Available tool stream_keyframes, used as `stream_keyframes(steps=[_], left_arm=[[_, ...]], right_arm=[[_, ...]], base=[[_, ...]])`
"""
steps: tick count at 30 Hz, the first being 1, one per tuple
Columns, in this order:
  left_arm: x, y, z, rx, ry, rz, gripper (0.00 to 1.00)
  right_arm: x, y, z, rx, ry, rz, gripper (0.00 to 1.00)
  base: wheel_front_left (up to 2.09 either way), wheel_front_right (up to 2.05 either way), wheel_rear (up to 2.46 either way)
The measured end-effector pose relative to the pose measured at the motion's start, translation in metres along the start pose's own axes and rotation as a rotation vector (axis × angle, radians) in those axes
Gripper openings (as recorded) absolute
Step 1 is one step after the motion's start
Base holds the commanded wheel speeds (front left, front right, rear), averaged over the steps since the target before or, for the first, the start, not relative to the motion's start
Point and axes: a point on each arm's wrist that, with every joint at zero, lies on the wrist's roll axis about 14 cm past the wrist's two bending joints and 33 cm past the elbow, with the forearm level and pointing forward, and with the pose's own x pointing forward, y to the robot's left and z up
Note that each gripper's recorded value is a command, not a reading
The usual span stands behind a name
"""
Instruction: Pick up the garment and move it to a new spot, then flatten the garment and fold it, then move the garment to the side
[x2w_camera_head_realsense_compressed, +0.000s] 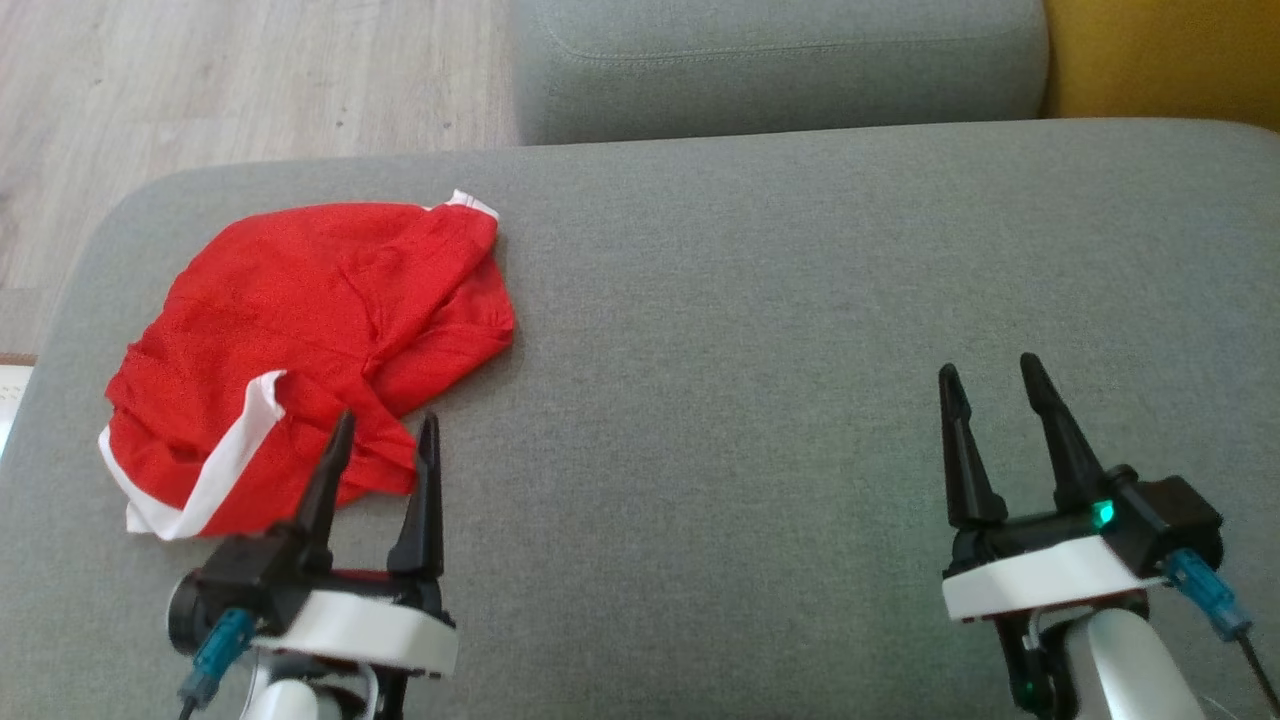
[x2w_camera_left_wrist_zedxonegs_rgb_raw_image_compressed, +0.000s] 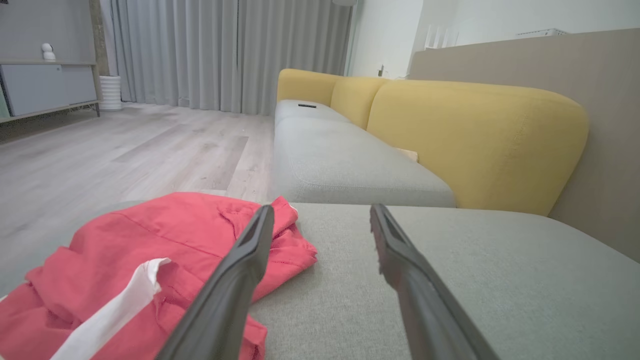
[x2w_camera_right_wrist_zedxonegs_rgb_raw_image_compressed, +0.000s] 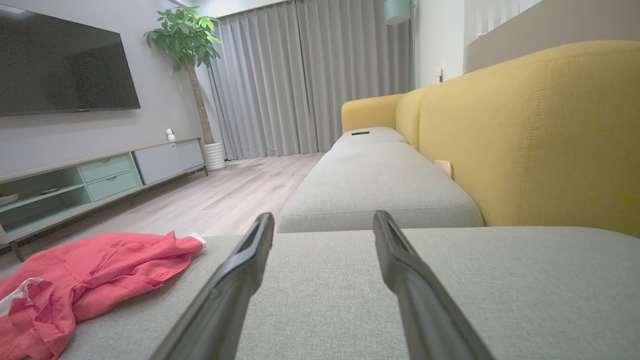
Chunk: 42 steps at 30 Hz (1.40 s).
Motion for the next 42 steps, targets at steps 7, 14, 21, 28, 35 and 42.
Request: stream_keyframes(steps=[7,14,21,28,35,42], left_arm=[[-0.008,0.000,-0.023,-0.008,0.071,-0.030,1.00],[-0.008,0.006,-0.024,0.010,0.075,-0.021,1.00],[-0.007,0.006,-0.024,-0.002,0.075,-0.019,1.00],[-0.007,0.005,-0.025,-0.003,0.078,-0.020,1.00],[-0.012,0.014,-0.022,-0.007,0.070,0.013,1.00],[-0.029,0.046,-0.012,0.011,0.046,0.129,1.00]], right_arm=[[-0.006,0.000,-0.014,0.016,0.044,-0.004,1.00],[-0.008,0.000,-0.018,0.017,0.056,-0.007,1.00],[-0.008,-0.002,-0.019,0.022,0.058,-0.012,1.00],[-0.008,-0.003,-0.020,0.031,0.062,-0.016,1.00],[-0.004,0.010,-0.025,0.035,0.076,0.024,1.00],[0.006,0.057,-0.037,0.055,0.110,0.167,1.00]], base=[[0.00,0.00,0.00],[0.00,0.00,0.00],[0.00,0.00,0.00],[0.00,0.00,0.00],[0.00,0.00,0.00],[0.00,0.00,0.00]])
